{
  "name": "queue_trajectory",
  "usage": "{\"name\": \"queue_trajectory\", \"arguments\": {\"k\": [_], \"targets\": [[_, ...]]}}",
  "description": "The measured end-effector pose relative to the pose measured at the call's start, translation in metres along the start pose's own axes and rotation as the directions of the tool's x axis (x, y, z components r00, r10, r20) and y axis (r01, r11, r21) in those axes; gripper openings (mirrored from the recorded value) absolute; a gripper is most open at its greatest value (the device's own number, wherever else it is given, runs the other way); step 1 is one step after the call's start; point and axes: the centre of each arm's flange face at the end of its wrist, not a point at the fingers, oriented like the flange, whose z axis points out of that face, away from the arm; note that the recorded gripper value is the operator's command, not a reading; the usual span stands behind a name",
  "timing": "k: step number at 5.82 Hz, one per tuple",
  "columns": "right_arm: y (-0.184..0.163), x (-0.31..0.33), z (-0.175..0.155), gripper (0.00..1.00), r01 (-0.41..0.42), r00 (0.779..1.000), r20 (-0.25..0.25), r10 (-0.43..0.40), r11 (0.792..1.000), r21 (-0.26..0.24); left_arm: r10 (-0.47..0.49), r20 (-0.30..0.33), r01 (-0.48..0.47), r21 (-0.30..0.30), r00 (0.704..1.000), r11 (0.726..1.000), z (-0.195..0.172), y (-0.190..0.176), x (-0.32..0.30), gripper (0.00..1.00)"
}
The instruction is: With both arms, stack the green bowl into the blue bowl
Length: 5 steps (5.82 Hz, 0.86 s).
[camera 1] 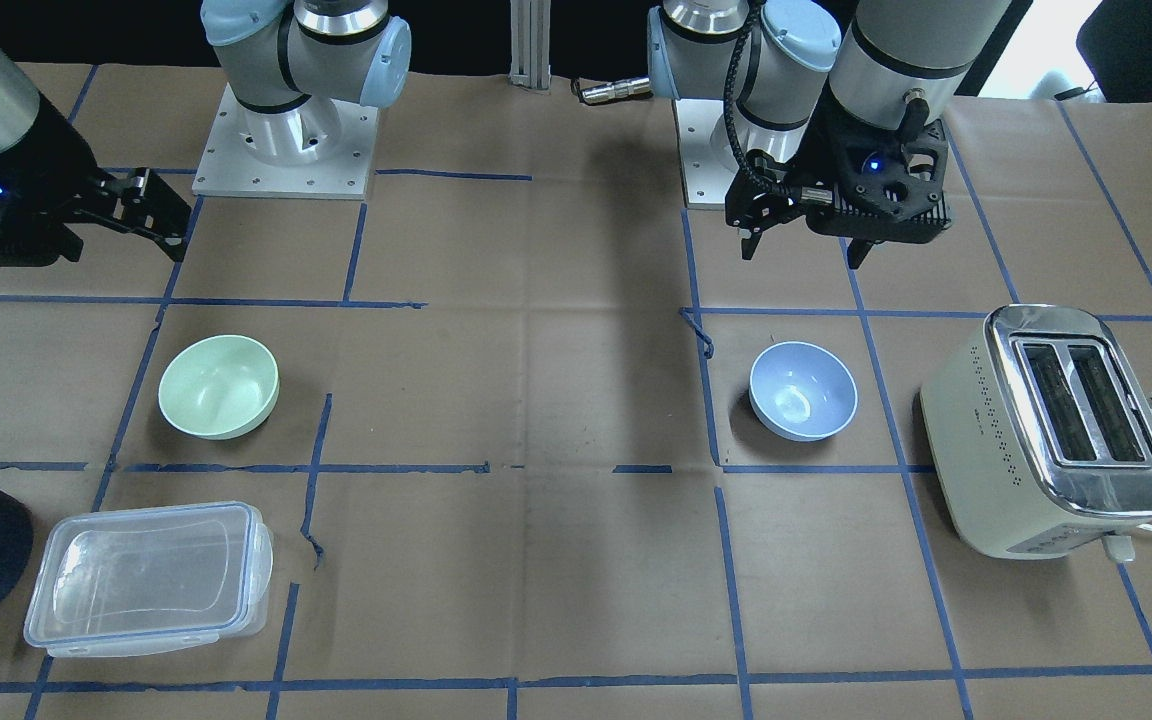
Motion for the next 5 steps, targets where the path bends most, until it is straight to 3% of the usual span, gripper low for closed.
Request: {"name": "queue_trajectory", "arguments": {"k": [2,5], "targets": [[-0.001,0.022,0.041,1.0,-0.002,1.0,-0.005,0.003,1.0,0.029,0.014,-0.01,-0.014,-0.062,1.0,0.998,0.051,0.001,-0.002,0.97],[0.0,0.023,0.117,1.0,0.006,1.0,-0.024,-0.004,0.996,0.089,-0.008,-0.022,0.006,-0.121,1.0,0.993,0.2,0.018,-0.035,0.97]]}}
